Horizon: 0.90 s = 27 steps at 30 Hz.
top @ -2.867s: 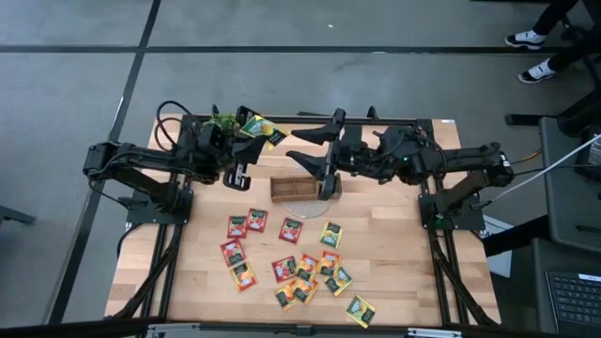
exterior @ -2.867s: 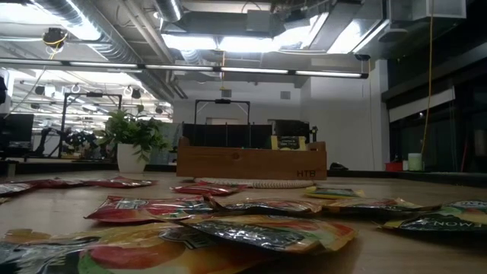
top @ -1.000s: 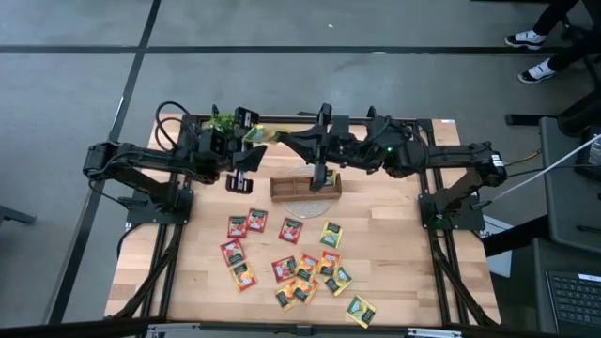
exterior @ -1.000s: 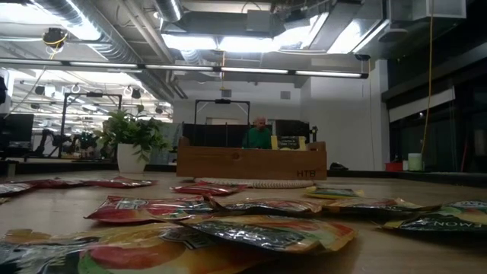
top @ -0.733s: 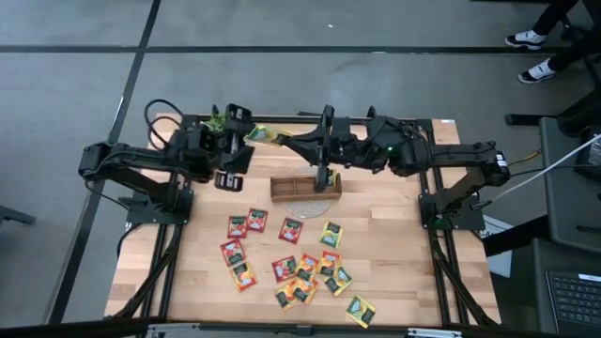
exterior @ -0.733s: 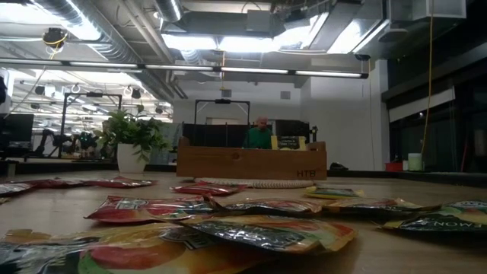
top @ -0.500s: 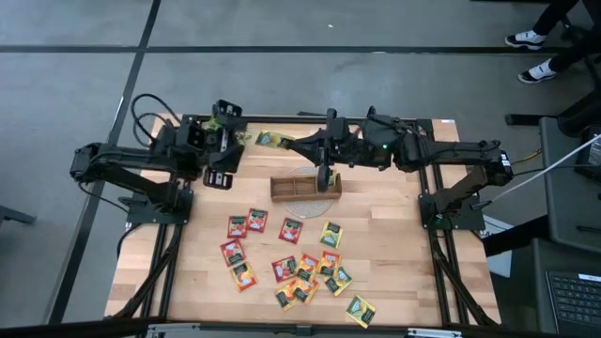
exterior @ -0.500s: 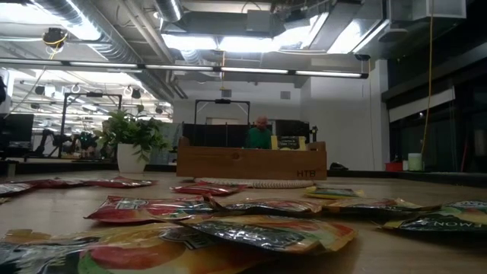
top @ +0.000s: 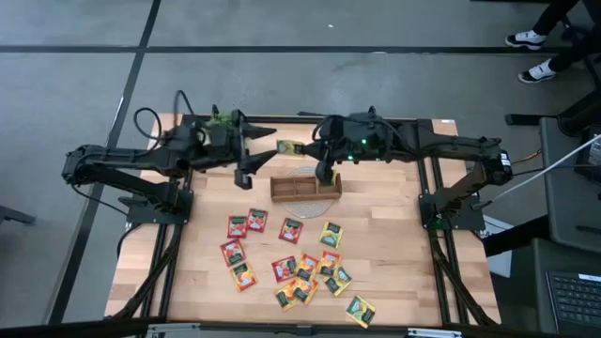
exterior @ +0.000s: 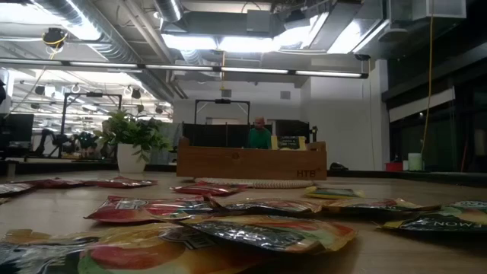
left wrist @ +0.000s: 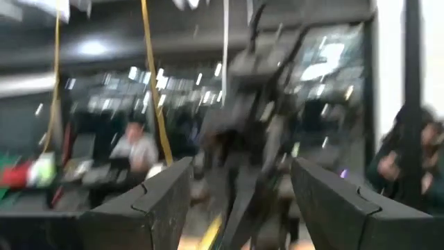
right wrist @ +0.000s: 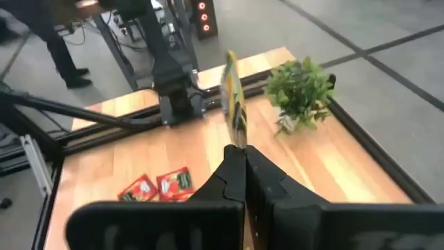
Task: Pick & Place Tea
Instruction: Put the yellow tea bag into the right section of the wooden organizer
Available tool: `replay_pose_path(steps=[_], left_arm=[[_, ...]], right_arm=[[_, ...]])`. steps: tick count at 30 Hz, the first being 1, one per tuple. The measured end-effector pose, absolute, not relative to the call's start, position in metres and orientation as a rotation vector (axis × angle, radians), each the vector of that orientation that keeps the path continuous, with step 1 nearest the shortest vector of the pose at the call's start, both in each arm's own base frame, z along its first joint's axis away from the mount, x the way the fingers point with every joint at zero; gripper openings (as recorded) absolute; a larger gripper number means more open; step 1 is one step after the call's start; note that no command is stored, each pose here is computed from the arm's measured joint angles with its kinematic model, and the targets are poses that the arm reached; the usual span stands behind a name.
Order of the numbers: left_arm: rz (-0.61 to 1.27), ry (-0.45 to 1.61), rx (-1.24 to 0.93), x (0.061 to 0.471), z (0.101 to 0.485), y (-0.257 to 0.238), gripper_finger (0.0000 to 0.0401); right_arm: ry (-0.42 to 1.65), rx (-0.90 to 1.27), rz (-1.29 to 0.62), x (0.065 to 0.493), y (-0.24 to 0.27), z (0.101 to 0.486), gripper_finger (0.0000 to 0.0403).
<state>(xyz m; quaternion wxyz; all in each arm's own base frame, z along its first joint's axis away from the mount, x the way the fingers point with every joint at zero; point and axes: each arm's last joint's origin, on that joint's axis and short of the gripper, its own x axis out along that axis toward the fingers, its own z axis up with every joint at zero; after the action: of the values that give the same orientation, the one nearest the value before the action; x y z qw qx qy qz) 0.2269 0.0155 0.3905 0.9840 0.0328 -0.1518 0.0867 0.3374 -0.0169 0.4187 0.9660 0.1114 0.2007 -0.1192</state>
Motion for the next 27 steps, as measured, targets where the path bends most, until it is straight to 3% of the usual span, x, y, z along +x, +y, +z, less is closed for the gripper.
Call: replay_pose_path(steps=[8, 20, 27], left_arm=[[0.222, -0.042, 0.037, 0.231, 0.365, 0.017, 0.0239], [0.293, -0.012, 0.052, 0.231, 0.362, 0.019, 0.0236], [0.288, 0.023, 0.059, 0.231, 0.359, 0.019, 0.0191]], right_arm=[[0.393, 0.231, -0.216, 0.339, -0.016, 0.42, 0.0], [0.379, 0.247, -0.169, 0.34, -0.015, 0.421, 0.0], [0.367, 0.247, -0.16, 0.34, -0.015, 0.423, 0.0]])
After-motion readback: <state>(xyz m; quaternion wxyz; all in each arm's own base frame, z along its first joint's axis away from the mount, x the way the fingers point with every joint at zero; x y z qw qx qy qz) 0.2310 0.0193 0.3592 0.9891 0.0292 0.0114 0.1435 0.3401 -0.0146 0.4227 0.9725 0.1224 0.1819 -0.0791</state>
